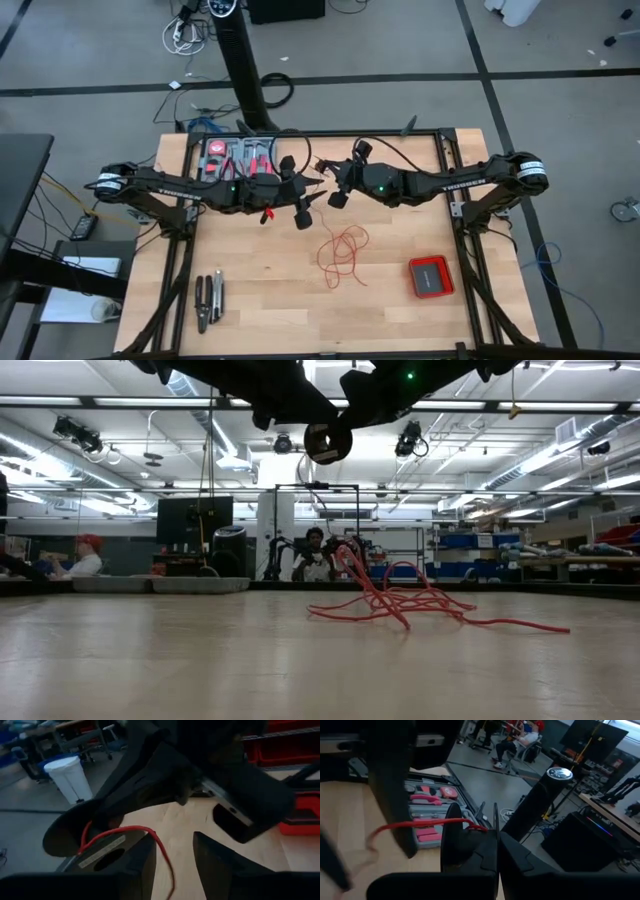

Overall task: Coil cords
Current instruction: Coil the red wire onto the spool

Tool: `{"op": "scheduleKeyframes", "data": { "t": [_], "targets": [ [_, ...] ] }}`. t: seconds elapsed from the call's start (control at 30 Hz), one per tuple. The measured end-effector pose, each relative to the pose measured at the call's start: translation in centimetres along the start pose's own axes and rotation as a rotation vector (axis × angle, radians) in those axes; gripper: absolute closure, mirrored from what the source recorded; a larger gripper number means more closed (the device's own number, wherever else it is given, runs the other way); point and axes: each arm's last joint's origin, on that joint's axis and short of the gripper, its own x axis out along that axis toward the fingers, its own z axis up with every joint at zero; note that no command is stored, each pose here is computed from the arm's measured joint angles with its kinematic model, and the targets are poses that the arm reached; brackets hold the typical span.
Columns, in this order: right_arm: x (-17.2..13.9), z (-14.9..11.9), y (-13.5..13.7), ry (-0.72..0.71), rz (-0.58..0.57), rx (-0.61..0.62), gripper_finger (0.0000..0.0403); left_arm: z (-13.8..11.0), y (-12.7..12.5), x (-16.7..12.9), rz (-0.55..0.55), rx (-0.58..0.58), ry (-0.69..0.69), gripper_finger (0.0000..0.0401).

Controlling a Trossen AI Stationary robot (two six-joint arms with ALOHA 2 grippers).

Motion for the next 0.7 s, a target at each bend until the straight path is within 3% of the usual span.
{"op": "scheduleKeyframes", "data": {
  "t": [0.7],
  "targets": [
    [-0.38,0.06,0.16,-0.139,0.013,0.112,0.0403,0.04,-1.06,-0.33,-0.088,0.161,-0.011,0.0269]
  ]
}}
